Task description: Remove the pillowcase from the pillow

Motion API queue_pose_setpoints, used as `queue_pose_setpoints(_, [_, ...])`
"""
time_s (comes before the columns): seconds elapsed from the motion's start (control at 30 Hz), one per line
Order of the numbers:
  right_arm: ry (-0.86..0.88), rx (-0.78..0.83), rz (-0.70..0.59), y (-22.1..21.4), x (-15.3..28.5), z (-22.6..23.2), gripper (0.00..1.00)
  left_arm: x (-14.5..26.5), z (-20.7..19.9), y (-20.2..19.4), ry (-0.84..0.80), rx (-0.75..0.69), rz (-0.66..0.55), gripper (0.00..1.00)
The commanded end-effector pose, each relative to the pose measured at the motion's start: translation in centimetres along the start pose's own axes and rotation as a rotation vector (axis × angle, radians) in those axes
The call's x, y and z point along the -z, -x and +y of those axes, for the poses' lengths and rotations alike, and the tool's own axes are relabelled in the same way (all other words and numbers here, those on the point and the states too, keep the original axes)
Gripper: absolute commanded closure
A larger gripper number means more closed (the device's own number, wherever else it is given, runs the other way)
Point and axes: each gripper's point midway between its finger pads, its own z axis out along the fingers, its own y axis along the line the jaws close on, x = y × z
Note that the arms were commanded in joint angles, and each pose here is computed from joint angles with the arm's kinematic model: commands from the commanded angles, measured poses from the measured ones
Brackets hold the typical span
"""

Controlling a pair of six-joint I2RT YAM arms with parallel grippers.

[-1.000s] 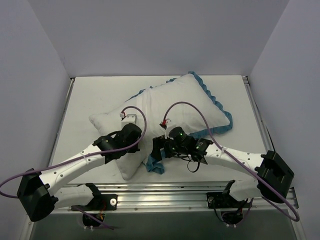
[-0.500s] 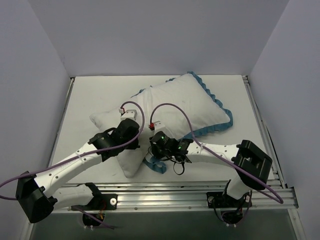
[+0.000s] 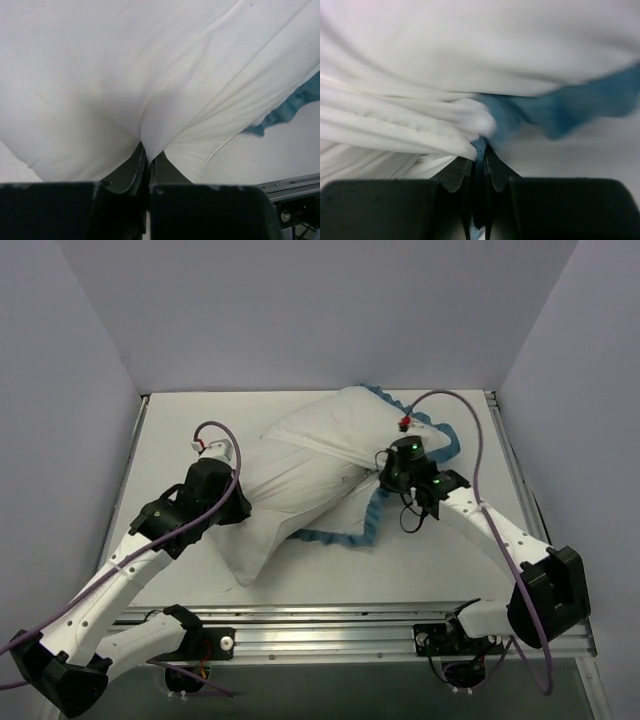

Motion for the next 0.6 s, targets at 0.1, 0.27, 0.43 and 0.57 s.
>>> queue_pose_setpoints(0.1, [-0.267,-0.257,-0.121,6.8,4.0,-13.0,1.00,5.2,5.4,0.8,0.147,-0.002,-0.017,0.98])
queue_pose_setpoints(0.27, [-0.139,-0.274,-0.081,6.4,4.0,-11.7,1.00,5.7,5.3,-1.8,0.073,0.027,0.030,0.98])
queue_pose_setpoints(0.43, [0.099,-0.235,-0.060,5.4,4.5,-7.1,0.59,4.8,0.2,-4.8,-0.260,0.081,0.106,0.44])
queue_pose_setpoints(0.57, [0.132,-0.186,-0.077,5.9,6.7,-6.0,0.33,5.8,-1.9,-3.1,-0.344,0.023,0.100,0.06])
